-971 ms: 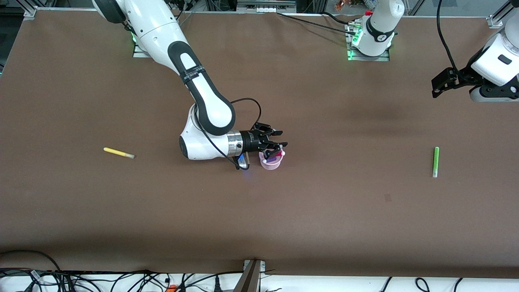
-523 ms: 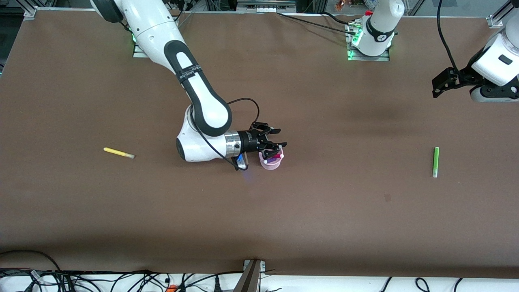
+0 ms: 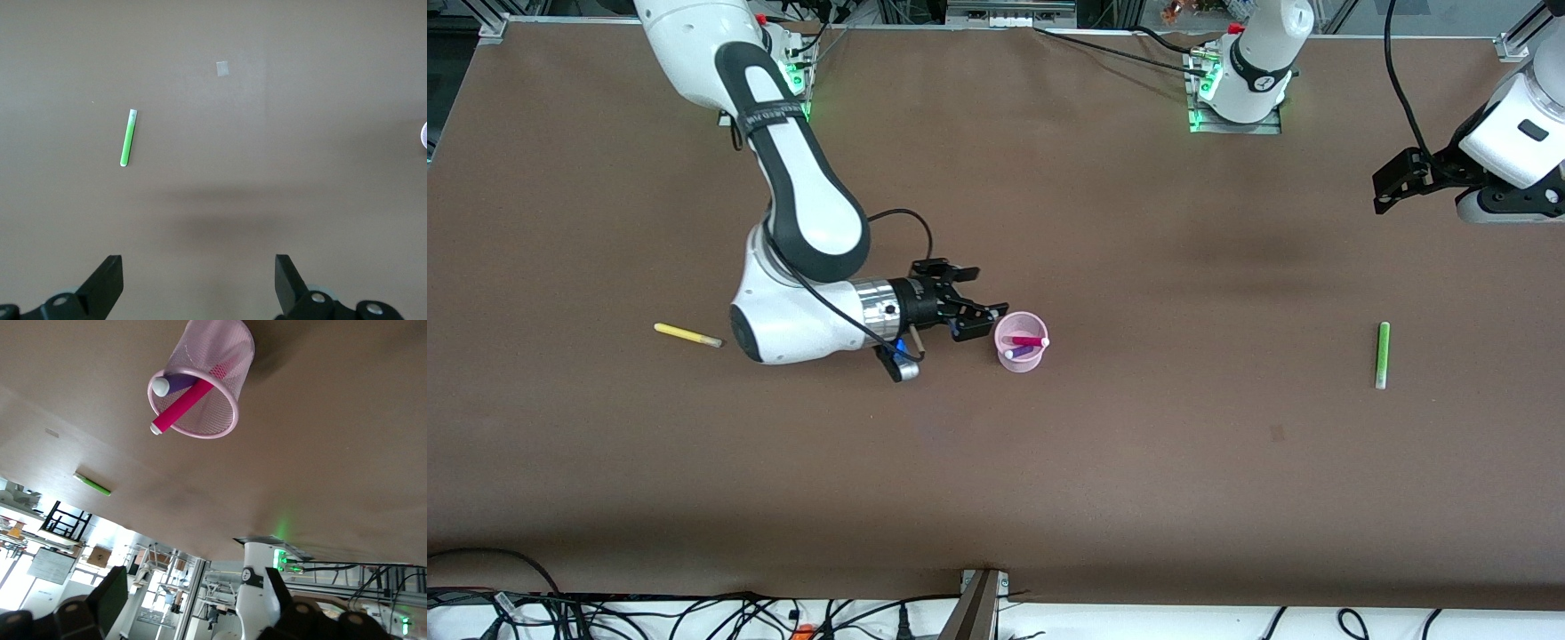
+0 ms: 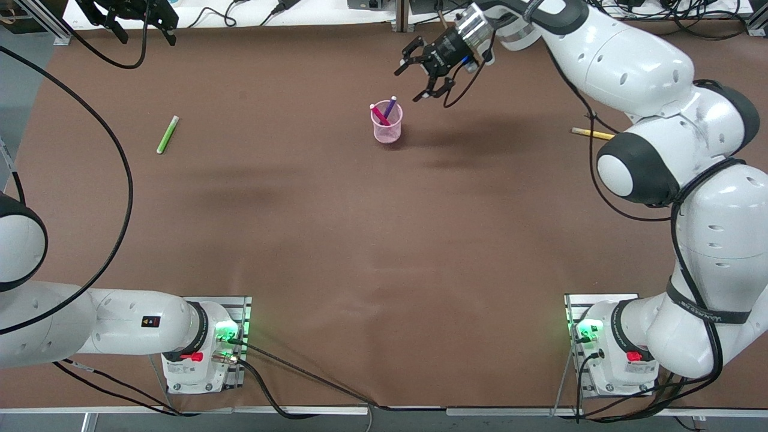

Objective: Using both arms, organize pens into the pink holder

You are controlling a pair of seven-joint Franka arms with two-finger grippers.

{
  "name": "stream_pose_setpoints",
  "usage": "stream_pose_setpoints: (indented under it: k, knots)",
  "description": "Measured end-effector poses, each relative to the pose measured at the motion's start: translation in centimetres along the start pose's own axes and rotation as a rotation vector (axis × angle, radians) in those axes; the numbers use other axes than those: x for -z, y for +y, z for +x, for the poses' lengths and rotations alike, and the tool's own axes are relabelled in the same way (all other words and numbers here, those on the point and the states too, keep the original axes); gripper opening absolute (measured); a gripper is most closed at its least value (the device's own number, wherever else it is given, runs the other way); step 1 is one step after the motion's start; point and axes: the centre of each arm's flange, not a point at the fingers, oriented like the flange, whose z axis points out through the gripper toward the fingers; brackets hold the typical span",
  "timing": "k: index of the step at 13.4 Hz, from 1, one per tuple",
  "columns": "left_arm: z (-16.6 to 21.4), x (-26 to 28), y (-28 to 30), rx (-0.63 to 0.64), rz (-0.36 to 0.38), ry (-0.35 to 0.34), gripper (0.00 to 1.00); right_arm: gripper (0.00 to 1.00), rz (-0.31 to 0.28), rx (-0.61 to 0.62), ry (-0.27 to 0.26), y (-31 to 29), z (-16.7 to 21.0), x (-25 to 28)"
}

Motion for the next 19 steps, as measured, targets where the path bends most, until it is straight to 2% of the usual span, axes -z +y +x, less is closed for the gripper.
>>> stream_pose_setpoints:
  k: [2, 5, 8, 10, 12, 14, 17, 19]
  knots:
    - [0.0, 0.0, 0.0, 0.0, 0.0, 0.0, 1.0, 0.96, -0.036, 0.054, 0.057, 0.4, -0.2, 2.7]
    - [0.0, 0.0, 0.0, 0.0, 0.0, 0.0, 1.0, 0.97, -0.093, 0.094, 0.145, 0.8, -1.2, 5.5]
    - [0.1, 0.0, 0.0, 0.0, 0.0, 0.001, 1.0, 0.99, -0.234, 0.149, 0.248, 1.9, -2.3, 7.1]
    - [0.1, 0.1, 0.0, 0.0, 0.0, 0.002, 1.0, 1.0, -0.314, 0.263, 0.32, 2.4, -3.6, 9.5]
    - [0.2, 0.1, 0.0, 0.0, 0.0, 0.003, 1.0, 1.0, -0.336, 0.36, 0.33, 3.3, -4.5, 13.3]
    - [0.3, 0.1, 0.0, 0.0, 0.0, 0.002, 1.0, 1.0, -0.347, 0.392, 0.348, 4.8, -5.3, 16.8]
    - [0.4, 0.0, 0.0, 0.0, 0.0, 0.002, 1.0, 1.0, -0.443, 0.469, 0.424, 8.8, -8.0, 21.2]
    - [0.4, 0.0, 0.0, 0.0, 0.0, 0.002, 1.0, 1.0, -0.512, 0.577, 0.461, 11.8, -9.4, 25.0]
